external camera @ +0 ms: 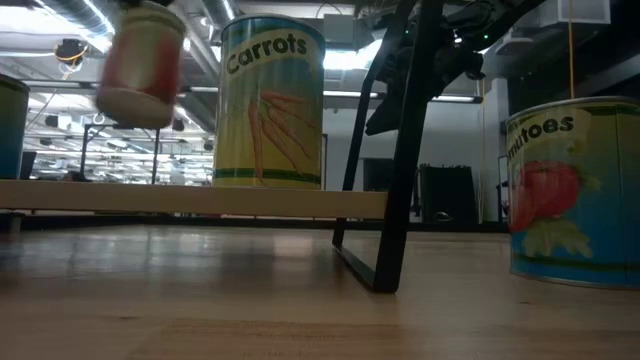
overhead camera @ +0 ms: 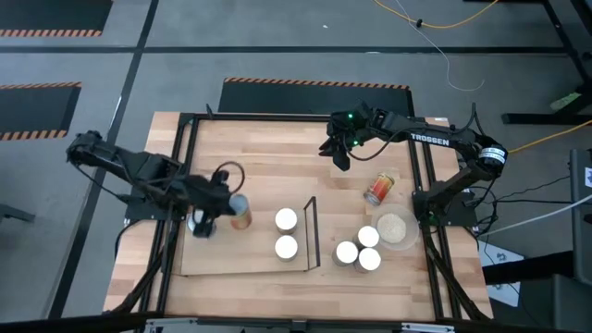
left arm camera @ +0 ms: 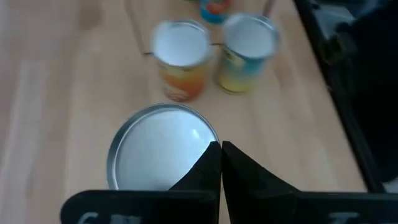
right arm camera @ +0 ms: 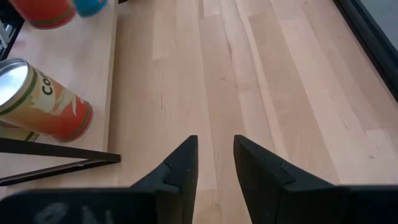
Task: Pick and place cans onto a shelf
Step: Put the pineapple can on the shelf
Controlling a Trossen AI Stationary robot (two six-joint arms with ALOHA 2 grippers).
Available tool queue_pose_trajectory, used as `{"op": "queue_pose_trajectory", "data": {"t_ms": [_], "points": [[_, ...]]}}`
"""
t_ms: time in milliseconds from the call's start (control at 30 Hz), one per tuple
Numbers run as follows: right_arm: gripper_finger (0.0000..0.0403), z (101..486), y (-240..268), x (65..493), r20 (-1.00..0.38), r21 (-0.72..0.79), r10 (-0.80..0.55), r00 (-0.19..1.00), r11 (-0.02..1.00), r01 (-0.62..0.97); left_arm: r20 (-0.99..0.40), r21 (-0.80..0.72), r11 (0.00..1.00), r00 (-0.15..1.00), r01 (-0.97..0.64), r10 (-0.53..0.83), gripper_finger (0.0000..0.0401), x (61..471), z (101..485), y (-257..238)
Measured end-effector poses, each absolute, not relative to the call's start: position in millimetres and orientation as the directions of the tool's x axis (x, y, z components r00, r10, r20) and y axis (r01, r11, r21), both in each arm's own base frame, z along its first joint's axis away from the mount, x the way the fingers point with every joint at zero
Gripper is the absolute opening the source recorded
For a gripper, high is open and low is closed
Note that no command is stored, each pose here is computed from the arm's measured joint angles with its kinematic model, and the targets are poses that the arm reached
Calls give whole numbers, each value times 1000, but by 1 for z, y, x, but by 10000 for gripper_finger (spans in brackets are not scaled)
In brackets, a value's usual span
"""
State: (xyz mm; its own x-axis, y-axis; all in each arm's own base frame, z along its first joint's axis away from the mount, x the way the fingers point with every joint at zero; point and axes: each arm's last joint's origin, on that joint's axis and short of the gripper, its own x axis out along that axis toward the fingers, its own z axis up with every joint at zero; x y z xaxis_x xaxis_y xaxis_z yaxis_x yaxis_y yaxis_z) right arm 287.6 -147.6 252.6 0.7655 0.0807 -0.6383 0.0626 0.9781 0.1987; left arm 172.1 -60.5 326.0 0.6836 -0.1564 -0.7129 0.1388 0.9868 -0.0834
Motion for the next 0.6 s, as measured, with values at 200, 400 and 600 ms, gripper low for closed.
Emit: {"op": "queue_pose_trajectory", "data": {"t_ms": [200, 400, 600], "points": [[108, 253, -148, 288, -638, 201, 80, 766, 977, 65, -708, -61, 974, 679, 217, -195, 0, 162, 326, -83], [108, 253, -148, 288, -634, 199, 79, 769, 978, 64, -726, -11, 979, 671, 203, -148, 0, 155, 319, -96], [108, 253, -148, 288, -630, 196, 76, 773, 979, 63, -752, 15, 982, 649, 189, -113, 0, 153, 291, -101]]}}
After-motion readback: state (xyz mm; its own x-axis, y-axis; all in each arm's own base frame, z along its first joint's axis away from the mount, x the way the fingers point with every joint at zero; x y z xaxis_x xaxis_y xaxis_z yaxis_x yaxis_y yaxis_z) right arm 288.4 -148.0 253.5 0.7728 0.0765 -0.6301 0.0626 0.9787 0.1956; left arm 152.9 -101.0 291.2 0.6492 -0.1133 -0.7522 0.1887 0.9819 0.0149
